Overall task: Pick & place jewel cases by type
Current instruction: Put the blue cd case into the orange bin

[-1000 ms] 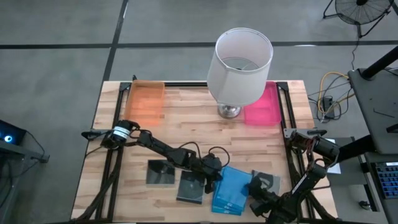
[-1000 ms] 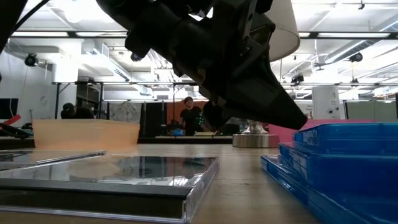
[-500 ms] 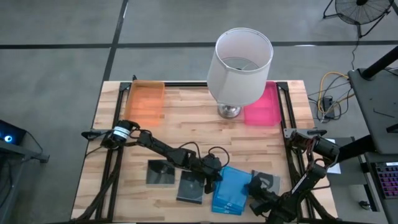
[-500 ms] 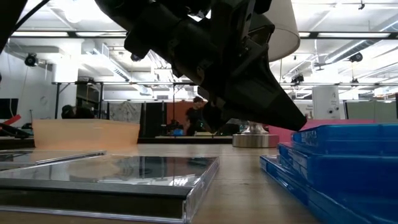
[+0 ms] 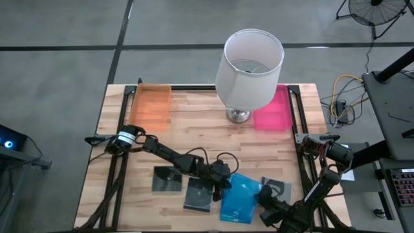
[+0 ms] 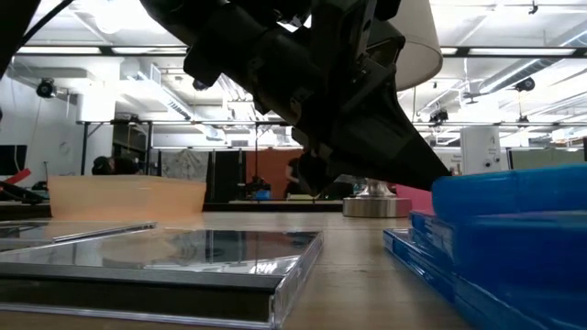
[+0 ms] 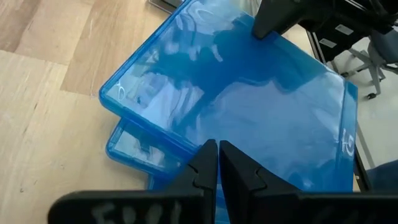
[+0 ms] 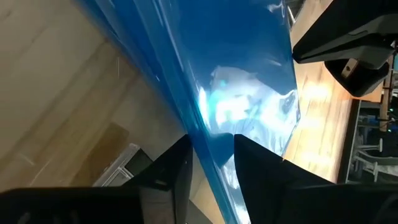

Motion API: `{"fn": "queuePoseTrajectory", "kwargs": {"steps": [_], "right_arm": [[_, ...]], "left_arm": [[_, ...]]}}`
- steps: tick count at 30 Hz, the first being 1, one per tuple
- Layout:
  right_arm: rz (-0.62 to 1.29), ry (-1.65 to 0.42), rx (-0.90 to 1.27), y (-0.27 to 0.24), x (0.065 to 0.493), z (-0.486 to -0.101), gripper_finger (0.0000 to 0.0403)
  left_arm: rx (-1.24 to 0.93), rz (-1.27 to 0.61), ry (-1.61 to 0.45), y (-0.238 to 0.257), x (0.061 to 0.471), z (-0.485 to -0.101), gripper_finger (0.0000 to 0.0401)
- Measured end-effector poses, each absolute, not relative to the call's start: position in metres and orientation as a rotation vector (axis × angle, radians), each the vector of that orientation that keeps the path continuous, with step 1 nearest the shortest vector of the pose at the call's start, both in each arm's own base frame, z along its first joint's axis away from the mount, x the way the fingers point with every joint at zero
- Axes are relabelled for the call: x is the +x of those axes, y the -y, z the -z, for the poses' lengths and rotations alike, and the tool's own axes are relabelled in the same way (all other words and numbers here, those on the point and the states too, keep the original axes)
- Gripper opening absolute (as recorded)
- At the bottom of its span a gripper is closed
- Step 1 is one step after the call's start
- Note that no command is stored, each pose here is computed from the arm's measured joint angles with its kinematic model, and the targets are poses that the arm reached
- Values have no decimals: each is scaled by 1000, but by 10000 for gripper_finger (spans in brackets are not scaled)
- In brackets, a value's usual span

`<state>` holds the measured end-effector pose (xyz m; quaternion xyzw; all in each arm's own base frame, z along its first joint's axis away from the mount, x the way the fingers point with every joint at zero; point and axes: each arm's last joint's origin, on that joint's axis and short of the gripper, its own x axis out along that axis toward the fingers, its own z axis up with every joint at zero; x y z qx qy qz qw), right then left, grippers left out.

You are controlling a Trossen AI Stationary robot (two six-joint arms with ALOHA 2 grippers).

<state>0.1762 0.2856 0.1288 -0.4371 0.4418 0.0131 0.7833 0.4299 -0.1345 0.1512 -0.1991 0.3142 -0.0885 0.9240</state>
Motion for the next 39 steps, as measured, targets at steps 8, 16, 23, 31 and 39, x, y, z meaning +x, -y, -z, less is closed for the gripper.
{"fn": "queuePoseTrajectory", "kwargs": {"steps": [8,16,23,31,39], "right_arm": [[3,-921,-976,-286,178,-133,89],[43,-904,-1026,-287,181,-146,72],[50,-891,-1003,-291,186,-154,58],[51,-898,-1014,-291,186,-157,33],[66,-925,-1054,-287,185,-160,31]], "left_arm": [[-411,191,-648,135,430,-151,0],[-416,201,-628,135,431,-153,0],[-425,208,-626,134,432,-154,0],[-435,222,-614,134,435,-160,0],[-373,238,-639,136,443,-177,0]]}}
